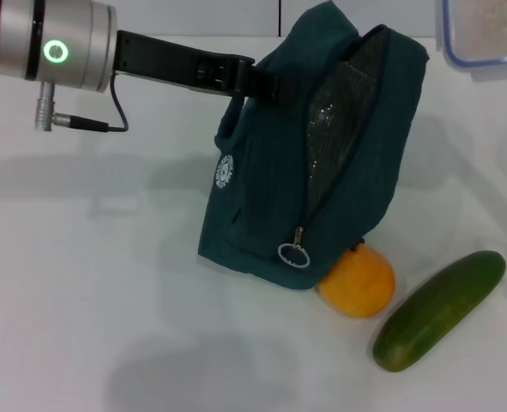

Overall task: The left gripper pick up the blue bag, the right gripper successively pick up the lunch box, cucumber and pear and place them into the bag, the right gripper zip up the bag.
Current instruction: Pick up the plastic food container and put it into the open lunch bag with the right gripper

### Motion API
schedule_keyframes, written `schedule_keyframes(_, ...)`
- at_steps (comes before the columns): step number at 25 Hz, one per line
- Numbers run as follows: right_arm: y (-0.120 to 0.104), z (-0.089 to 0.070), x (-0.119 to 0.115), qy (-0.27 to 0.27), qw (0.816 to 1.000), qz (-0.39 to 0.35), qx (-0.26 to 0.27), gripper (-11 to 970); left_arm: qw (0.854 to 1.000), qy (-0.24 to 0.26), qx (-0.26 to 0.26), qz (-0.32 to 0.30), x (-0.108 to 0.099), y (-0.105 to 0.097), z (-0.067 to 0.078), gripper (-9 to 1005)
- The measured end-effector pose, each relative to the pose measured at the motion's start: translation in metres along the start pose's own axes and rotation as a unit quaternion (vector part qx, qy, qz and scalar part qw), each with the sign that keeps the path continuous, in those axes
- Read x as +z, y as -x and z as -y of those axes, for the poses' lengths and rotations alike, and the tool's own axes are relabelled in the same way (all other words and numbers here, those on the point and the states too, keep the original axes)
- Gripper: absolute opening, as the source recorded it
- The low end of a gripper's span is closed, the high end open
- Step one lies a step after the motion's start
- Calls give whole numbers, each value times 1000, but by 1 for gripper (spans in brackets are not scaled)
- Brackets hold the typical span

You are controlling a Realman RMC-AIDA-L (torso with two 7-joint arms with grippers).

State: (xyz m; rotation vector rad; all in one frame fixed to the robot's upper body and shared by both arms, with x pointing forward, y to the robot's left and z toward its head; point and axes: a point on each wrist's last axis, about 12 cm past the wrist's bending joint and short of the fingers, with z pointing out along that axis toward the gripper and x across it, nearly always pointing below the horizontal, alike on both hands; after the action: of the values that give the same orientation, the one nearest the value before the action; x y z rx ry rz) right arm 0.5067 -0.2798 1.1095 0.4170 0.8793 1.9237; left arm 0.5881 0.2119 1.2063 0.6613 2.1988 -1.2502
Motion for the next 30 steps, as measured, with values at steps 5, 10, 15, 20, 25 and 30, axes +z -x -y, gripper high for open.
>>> schedule_keyframes(5,-1,8,13,-8,1000,-6,-1,103,1000,-17,-4,4,3,1,5,64)
schedule_keyframes(10,-5,18,27,-27,999,-17,-4,112,1000,-19,-5,9,7,2,6,64)
schedule_keyframes(15,-15,29,38,-48,998,-33,-2,121,1000,-17,-9,14,8,1,4,63)
schedule_keyframes(20,-26,38,38,-76,996,-54,2,131,999,-25,-13,19,9,0,3,63)
schedule_keyframes(25,-32,42,26,-105,993,-60,0,140,999,-24,-14,21,8,-1,2,64)
schedule_keyframes(30,-39,48,15,-144,987,-74,0,150,999,-23,-13,22,7,0,2,63)
